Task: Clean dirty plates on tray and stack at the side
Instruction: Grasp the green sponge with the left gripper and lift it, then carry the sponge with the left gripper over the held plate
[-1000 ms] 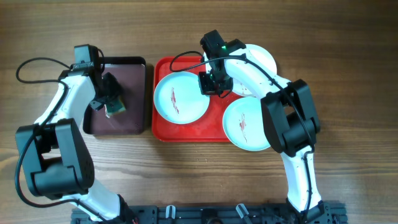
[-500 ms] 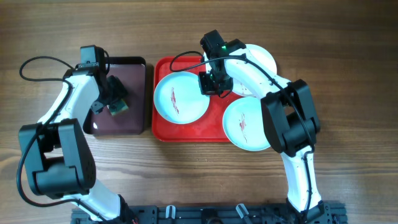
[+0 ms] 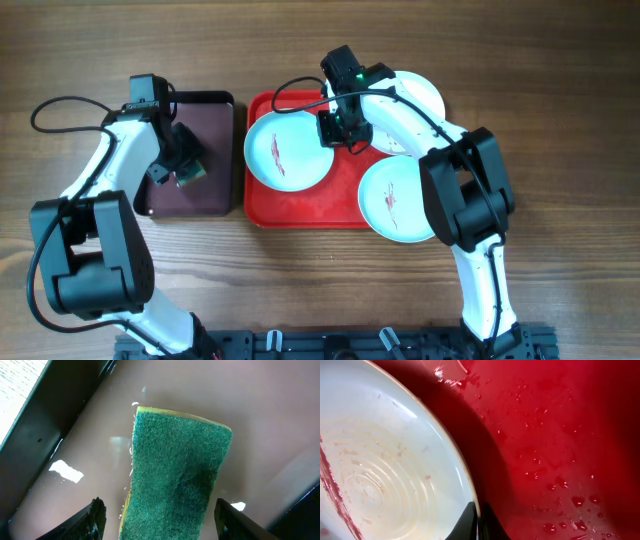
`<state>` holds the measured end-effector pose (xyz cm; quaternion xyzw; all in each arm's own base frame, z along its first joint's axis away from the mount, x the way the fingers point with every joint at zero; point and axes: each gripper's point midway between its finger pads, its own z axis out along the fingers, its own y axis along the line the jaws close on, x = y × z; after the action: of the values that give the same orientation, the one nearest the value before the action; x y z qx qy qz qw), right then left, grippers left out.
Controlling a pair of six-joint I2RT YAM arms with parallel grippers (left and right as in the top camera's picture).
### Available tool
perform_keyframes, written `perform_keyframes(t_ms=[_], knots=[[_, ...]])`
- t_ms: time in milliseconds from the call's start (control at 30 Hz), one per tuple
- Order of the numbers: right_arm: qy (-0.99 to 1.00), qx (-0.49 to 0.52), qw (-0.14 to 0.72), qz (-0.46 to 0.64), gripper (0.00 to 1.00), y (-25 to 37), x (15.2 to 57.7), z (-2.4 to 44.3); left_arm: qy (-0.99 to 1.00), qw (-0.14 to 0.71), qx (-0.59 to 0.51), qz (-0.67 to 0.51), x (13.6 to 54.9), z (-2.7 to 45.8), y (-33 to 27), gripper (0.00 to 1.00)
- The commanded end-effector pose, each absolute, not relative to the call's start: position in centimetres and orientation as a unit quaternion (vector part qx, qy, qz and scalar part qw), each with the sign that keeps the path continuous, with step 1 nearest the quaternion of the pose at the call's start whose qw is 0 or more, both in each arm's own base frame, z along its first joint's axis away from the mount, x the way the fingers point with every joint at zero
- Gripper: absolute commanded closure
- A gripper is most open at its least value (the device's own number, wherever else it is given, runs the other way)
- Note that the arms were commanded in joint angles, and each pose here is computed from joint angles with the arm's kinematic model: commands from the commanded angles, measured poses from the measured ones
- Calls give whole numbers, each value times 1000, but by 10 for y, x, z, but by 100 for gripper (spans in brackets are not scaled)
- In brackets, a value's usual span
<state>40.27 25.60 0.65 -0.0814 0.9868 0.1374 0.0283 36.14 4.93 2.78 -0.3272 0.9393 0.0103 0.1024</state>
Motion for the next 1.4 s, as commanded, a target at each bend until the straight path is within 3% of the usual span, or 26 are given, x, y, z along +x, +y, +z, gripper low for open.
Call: perform_keyframes(t_ms=[0,133,233,467,600,700,733,767,900,967,1367], knots=[[991,-70,21,110,96,252,400,-11,938,95,-333,4,358,25,46,34],[992,-70,21,102,96,249,400,-12,939,92,-332,5,356,25,46,36],[992,-70,23,103,96,250,401,-11,939,90,-332,6,355,24,46,46],[992,-82,27,96,96,247,402,-12,941,79,-330,9,341,6,44,50],[992,-82,26,95,96,247,402,-12,944,84,-318,8,340,-1,44,59],[992,-82,26,95,96,247,401,-12,946,92,-310,8,343,0,44,70],[992,-82,26,95,96,247,401,-12,948,94,-305,8,344,0,45,88],[992,-82,26,95,96,247,401,-12,948,95,-305,7,345,1,45,96],[992,-82,21,93,96,246,399,-12,947,105,-303,3,352,11,44,96],[993,-80,9,90,96,244,393,-13,964,115,-239,-32,361,33,31,96],[984,-76,-36,157,96,261,376,-7,973,191,-96,-89,374,97,-34,96]])
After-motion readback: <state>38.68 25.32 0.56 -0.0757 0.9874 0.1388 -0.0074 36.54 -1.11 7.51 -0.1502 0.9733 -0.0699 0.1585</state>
